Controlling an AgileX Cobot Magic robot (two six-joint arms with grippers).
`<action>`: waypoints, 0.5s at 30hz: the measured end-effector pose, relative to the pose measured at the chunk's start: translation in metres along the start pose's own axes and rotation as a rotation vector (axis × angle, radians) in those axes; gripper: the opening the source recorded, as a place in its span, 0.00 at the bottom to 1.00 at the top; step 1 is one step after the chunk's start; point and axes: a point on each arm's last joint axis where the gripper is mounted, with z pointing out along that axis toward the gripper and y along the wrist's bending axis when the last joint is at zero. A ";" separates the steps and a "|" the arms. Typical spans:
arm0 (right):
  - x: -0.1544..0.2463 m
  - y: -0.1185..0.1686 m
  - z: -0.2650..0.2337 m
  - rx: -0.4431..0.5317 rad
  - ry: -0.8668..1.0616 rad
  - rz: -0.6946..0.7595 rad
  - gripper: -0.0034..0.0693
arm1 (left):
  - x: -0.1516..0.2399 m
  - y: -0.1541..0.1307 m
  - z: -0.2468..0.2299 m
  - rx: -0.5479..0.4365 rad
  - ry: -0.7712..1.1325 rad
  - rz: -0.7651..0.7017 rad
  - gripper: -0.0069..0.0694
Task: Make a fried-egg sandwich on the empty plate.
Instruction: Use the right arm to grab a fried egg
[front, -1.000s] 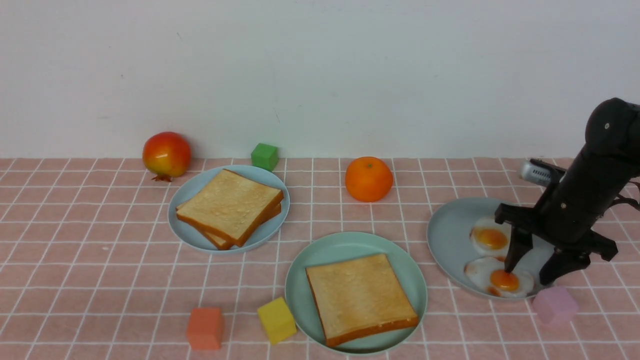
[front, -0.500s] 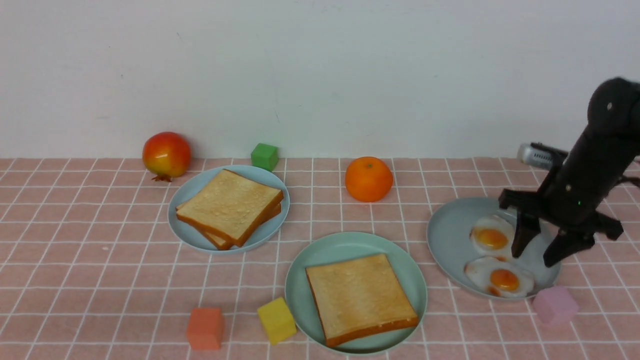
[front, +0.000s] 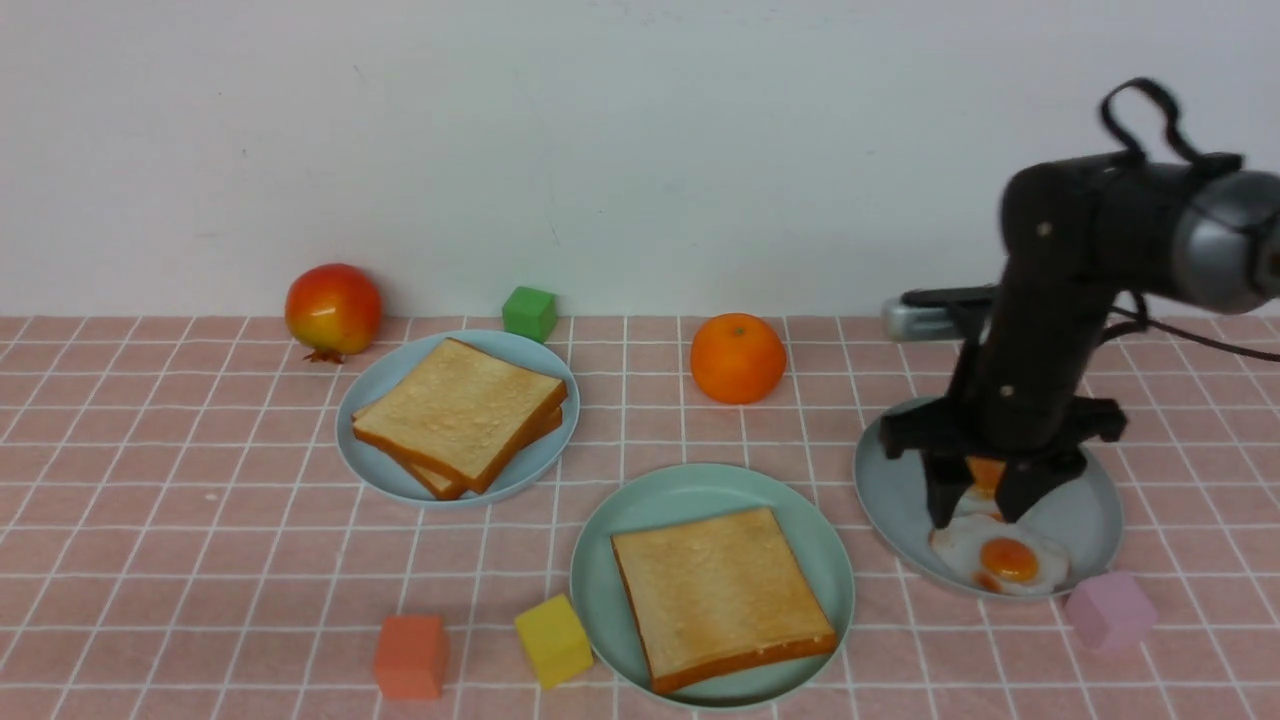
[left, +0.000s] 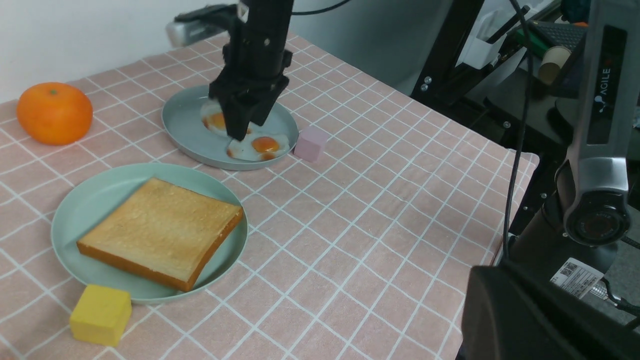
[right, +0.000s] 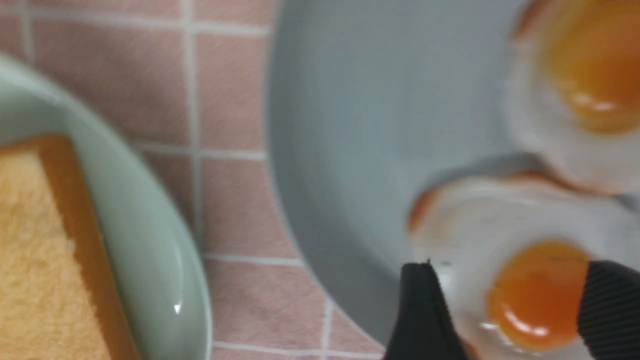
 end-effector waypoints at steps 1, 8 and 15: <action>0.000 0.003 0.004 0.016 0.009 -0.019 0.72 | 0.000 0.000 0.000 0.000 0.000 0.000 0.11; -0.001 0.006 0.022 0.061 0.046 -0.064 0.85 | 0.000 0.000 0.000 0.000 0.000 -0.001 0.11; -0.002 0.002 0.024 0.105 0.047 -0.095 0.83 | 0.000 0.000 0.000 -0.003 0.000 0.005 0.11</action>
